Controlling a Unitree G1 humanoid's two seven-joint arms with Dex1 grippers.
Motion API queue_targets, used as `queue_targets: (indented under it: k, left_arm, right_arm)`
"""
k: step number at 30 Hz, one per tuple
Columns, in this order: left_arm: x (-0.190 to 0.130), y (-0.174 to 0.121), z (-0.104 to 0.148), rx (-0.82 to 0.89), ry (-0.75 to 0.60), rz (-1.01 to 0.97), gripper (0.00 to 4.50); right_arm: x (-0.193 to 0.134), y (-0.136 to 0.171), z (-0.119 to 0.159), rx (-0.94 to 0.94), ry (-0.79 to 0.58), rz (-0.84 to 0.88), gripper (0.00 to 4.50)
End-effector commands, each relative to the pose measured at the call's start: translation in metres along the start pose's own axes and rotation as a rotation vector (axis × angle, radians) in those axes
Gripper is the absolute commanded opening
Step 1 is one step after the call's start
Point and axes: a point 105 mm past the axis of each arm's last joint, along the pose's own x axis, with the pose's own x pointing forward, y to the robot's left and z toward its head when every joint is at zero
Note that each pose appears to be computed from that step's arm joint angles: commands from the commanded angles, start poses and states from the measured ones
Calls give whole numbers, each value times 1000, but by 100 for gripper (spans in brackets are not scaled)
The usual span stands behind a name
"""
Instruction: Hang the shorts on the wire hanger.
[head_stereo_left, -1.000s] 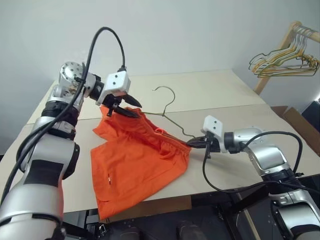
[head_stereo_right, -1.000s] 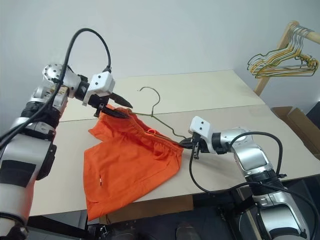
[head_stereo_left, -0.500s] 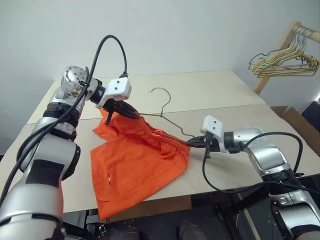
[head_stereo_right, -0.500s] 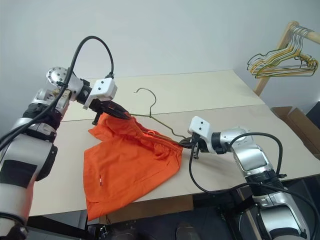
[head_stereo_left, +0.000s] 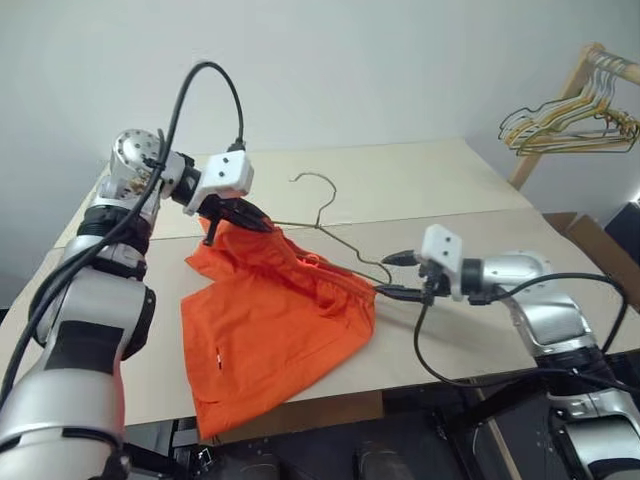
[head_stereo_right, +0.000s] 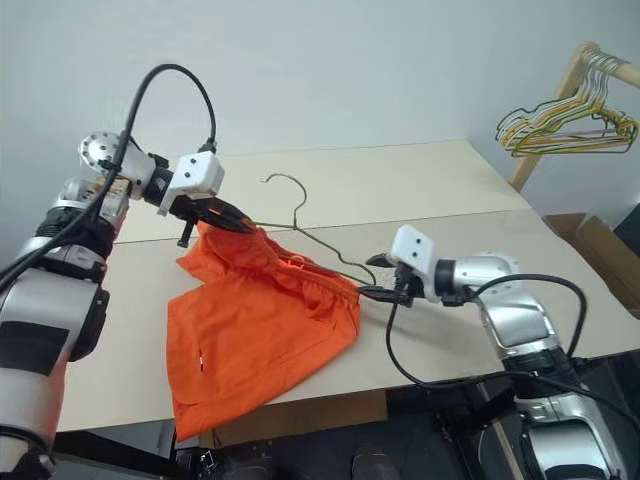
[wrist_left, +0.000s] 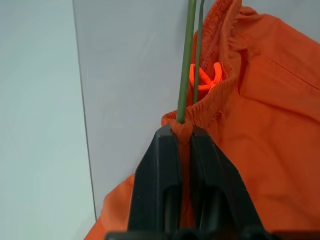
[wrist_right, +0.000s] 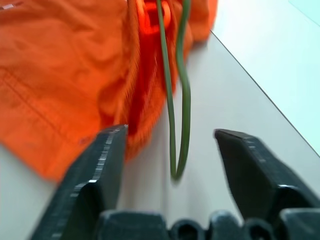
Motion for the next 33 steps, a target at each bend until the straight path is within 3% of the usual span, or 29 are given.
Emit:
queue_targets:
  k: [1, 6, 16, 20, 30, 33]
  left_arm:
    - [-14, 4, 6, 40, -18, 44, 0]
    - [-17, 3, 5, 35, -31, 62, 0]
    - [-18, 1, 0, 27, -29, 72, 0]
    - [-17, 2, 1, 29, -31, 75, 0]
    - [-18, 1, -1, 31, -31, 79, 0]
    - [-20, -2, -1, 40, -41, 77, 0]
  right_arm:
    - [-22, -8, 6, 90, -38, -50, 436]
    - [-15, 16, -12, 259, -16, -8, 436]
    - [45, 52, -17, 519, -101, 13, 436]
    - [55, 50, -22, 583, -107, -36, 351]
    - [57, 40, -31, 670, -121, -108, 3]
    - [50, 36, -33, 726, -144, -85, 3]
